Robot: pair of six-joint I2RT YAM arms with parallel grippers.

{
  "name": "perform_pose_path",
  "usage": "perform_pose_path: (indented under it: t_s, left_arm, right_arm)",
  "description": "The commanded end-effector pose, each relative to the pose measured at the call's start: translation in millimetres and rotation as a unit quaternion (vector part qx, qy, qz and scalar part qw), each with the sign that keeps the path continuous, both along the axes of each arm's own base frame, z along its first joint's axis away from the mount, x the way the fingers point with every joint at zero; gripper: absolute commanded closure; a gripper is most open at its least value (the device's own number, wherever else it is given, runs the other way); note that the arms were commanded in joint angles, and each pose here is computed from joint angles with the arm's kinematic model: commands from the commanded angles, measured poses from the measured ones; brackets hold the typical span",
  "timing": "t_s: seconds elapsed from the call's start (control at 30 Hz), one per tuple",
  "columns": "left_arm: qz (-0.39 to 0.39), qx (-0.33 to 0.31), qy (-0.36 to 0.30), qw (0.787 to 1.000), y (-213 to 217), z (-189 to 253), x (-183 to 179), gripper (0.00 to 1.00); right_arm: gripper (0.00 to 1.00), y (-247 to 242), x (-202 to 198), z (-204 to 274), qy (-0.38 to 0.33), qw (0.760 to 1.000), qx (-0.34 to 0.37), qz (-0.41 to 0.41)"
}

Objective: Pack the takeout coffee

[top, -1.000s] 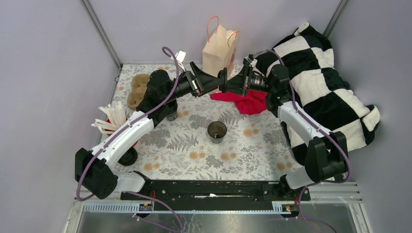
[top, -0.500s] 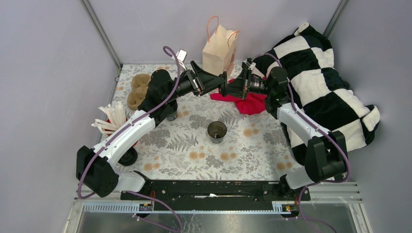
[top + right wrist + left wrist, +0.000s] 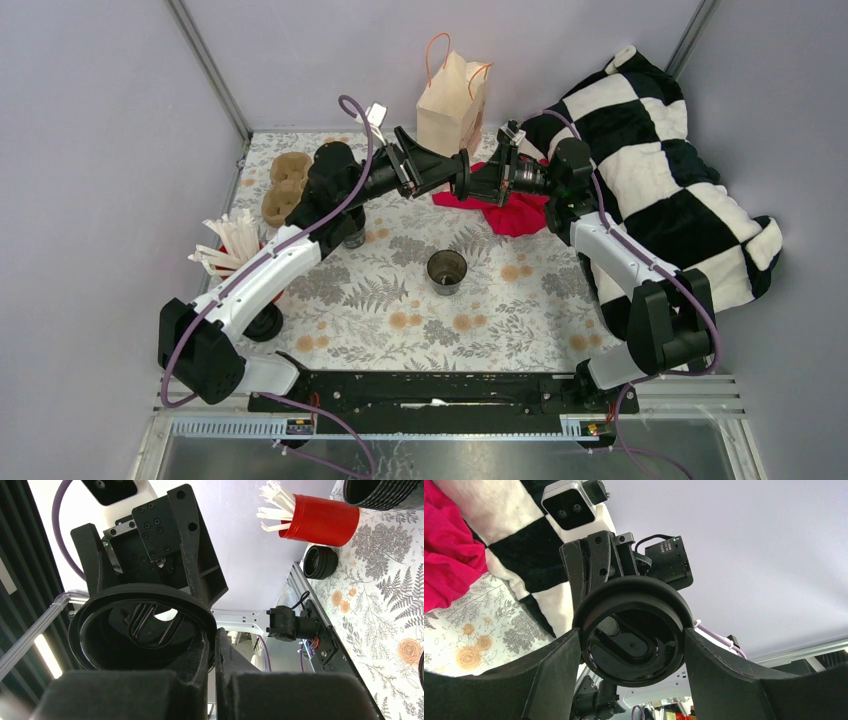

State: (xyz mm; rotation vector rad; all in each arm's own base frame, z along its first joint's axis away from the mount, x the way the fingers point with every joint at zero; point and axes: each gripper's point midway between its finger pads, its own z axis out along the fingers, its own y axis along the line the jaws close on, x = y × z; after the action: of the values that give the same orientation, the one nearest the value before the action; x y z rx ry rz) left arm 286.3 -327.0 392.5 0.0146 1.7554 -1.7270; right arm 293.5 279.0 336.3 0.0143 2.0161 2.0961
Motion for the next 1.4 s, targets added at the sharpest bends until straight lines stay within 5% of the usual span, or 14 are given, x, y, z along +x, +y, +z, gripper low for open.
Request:
perform_pose_path:
  t_s: [0.0,0.1,0.2,0.3,0.4,0.47,0.63,0.83,1.37]
  left_arm:
    - [0.006,0.002,-0.034,0.999,-0.9,22.6,-2.2,0.34]
    - [0.024,0.041,-0.021,0.999,3.1,10.1,2.2,0.36]
    - [0.042,0.098,-0.014,0.994,10.9,-4.7,4.4,0.36]
    - [0.067,0.174,-0.005,0.982,23.3,-29.7,7.1,0.39]
    - [0.087,0.299,-0.019,0.95,22.3,-62.3,2.3,0.4]
    - [0.076,0.402,-0.02,0.912,17.9,-97.8,-9.5,0.4]
    - [0.047,0.553,-0.028,0.832,4.0,-160.7,-24.2,0.45]
    - [0.012,0.62,-0.03,0.784,-4.6,-208.0,-34.2,0.45]
    - [0.001,0.653,-0.035,0.757,-6.4,-248.6,-25.5,0.47]
  right_arm:
    - [0.92,3.8,-8.4,1.6,-0.025,1.0,-0.007,0.015]
    - [0.63,1.8,-5.6,-10.4,-0.021,0.999,-0.04,0.002]
    - [0.29,-16.7,0.9,-49.7,0.006,0.988,-0.147,-0.04]
    - [0.12,-80.2,20.6,-108.9,0.003,0.938,-0.323,-0.126]
    - [0.11,-141.2,14.5,-159.8,0.015,0.873,-0.467,-0.141]
    - [0.11,-153.4,7.0,-173.0,0.013,0.855,-0.5,-0.136]
    - [0.07,-141.4,-4.0,-177.8,0.023,0.877,-0.458,-0.144]
    - [0.07,-142.3,-8.2,-180.8,0.018,0.877,-0.462,-0.134]
    - [0.06,-139.7,-9.4,-177.6,0.002,0.881,-0.454,-0.13]
